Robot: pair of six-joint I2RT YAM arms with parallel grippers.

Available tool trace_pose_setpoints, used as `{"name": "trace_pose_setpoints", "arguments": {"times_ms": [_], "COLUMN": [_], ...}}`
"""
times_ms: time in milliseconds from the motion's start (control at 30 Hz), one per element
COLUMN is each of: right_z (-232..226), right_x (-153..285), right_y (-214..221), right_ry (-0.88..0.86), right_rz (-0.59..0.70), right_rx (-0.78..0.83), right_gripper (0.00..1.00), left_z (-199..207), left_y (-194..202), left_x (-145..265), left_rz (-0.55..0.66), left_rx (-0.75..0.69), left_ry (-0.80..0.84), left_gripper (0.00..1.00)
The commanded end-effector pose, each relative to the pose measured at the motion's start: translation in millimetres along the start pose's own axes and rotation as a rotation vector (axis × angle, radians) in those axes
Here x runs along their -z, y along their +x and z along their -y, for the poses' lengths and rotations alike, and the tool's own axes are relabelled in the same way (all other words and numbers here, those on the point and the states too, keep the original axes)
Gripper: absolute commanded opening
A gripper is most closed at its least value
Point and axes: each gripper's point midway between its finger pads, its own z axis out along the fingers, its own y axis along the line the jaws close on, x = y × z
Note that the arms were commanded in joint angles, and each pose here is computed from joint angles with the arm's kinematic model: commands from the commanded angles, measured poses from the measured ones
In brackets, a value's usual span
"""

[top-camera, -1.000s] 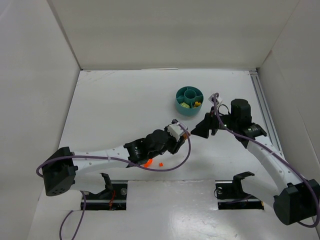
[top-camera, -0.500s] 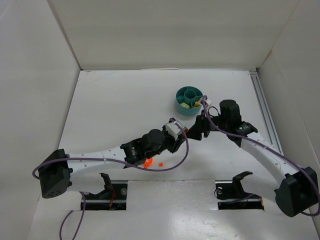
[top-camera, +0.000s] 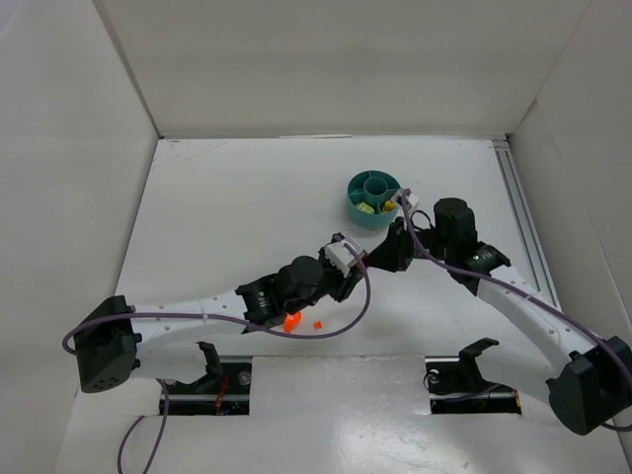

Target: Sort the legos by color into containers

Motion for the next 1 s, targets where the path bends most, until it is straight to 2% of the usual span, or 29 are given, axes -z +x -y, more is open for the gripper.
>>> {"name": "trace_pose_setpoints", "arguments": {"times_ms": [0, 33, 67, 133, 200, 300, 367, 400, 567, 667, 700, 800, 833, 867, 967], "right_z": [-1.9, -2.0, 0.5, 2.6, 3.1, 7.0, 5.9, 7.4, 16.2, 24.2, 26.6, 52.0, 56.4, 61.0, 88.7], "right_x": [6.3, 8.0, 8.1, 9.0, 9.0, 7.6, 8.5, 8.6, 18.0, 26.5, 27.0, 27.0, 29.0, 27.9, 20.8], "right_y": [-34.4, -36.5, -37.4, -35.3, -35.4, -34.5, -38.9, -39.5, -57.9, -72.0, -78.2, -91.2, -103.0, -109.5, -129.2], "right_ry": [0.042, 0.05, 0.065, 0.076, 0.077, 0.088, 0.087, 0.096, 0.14, 0.179, 0.196, 0.281, 0.316, 0.334, 0.423], "right_rz": [0.119, 0.129, 0.134, 0.135, 0.135, 0.13, 0.137, 0.14, 0.183, 0.215, 0.223, 0.222, 0.233, 0.233, 0.211], "right_rx": [0.099, 0.105, 0.104, 0.112, 0.122, 0.127, 0.155, 0.155, 0.189, 0.228, 0.243, 0.277, 0.295, 0.313, 0.381], "right_gripper": [0.21, 0.04, 0.0, 0.0, 0.0, 0.0, 0.0, 0.0, 0.0, 0.0, 0.0, 0.0, 0.0, 0.0, 0.0], "left_z": [2.6, 2.6, 3.1, -0.3, -0.4, -4.5, -6.3, -8.7, -27.7, -38.4, -41.2, -54.8, -66.0, -69.2, -84.5], "left_y": [-21.9, -21.9, -21.9, -20.0, -23.0, -21.8, -25.0, -26.4, -15.6, -10.9, 1.6, 6.9, 25.9, 27.5, 44.3], "left_x": [7.7, 7.7, 7.7, 7.8, 9.5, 11.3, 13.0, 15.2, 22.9, 27.7, 31.9, 35.9, 40.4, 41.3, 46.8], "left_rz": [0.078, 0.078, 0.078, 0.071, 0.08, 0.082, 0.092, 0.096, 0.087, 0.075, 0.036, -0.005, -0.077, -0.09, -0.162], "left_rx": [0.008, 0.008, 0.018, 0.026, 0.028, 0.029, 0.041, 0.051, 0.153, 0.258, 0.335, 0.489, 0.531, 0.622, 0.719], "left_ry": [0.016, 0.016, 0.017, -0.004, -0.003, -0.023, -0.033, -0.046, -0.162, -0.244, -0.28, -0.335, -0.374, -0.391, -0.422], "left_gripper": [0.2, 0.21, 0.21, 0.29, 0.29, 0.48, 0.64, 0.75, 0.82, 1.0, 1.0, 1.0, 1.0, 1.0, 1.0]}}
